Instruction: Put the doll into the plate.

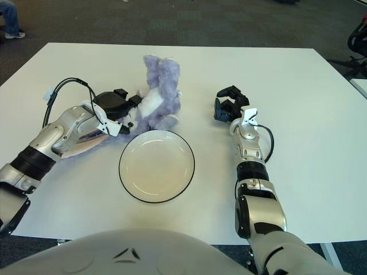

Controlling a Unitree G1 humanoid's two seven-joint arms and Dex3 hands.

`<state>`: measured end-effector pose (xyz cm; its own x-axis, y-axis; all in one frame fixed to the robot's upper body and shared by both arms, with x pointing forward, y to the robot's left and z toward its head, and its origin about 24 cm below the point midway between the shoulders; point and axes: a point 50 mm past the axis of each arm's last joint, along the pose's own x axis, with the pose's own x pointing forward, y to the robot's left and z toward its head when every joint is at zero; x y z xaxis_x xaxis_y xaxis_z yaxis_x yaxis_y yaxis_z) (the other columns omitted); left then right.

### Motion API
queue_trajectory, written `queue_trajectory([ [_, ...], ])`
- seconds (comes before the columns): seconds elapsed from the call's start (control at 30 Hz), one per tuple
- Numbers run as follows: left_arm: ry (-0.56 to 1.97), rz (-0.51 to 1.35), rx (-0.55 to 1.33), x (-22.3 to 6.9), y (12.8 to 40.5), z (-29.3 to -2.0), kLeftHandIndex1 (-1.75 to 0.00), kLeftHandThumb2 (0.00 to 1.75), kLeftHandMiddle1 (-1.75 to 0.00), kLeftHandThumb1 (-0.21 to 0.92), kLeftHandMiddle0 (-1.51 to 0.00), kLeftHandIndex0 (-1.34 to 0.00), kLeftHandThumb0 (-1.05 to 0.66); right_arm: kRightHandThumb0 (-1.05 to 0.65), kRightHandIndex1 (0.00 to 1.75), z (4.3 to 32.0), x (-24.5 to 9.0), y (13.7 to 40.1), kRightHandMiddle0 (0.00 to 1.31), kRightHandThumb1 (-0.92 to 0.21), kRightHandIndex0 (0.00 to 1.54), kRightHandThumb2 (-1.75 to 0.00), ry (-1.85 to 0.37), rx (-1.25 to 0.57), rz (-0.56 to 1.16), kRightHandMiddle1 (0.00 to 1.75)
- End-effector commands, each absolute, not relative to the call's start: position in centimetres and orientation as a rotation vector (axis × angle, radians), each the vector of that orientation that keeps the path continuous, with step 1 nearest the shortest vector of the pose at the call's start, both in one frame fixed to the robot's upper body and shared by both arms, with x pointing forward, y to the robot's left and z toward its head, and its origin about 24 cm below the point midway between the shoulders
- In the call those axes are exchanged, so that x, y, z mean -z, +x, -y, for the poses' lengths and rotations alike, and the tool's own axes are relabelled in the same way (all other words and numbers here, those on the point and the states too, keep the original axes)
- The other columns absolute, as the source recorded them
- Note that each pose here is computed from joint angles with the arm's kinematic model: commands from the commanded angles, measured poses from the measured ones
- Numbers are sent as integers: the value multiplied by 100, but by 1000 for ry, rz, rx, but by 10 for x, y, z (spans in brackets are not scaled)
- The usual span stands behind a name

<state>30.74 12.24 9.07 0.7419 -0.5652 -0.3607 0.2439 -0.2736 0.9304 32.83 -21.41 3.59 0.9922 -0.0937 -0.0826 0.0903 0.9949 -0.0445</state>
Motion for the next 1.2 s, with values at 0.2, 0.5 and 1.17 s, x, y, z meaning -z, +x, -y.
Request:
queue_trajectory([
  [0.2,1618,158,895,-50,295,-130,-174,145,-173,19,-71,-9,51,-1,175,215,-7,314,54,-25,66,-134,-29,81,-226,155],
  [0.5,1597,178,885,-50,297,-131,-175,130,-175,33,-49,-46,1,-1,175,215,-7,314,55,-24,66,-134,-30,75,-225,155],
  [1.17,1553,202,889,-53,297,-131,-175,138,-175,27,-54,-52,0,-1,175,216,-7,314,54,-25,66,-134,-43,65,-231,156],
])
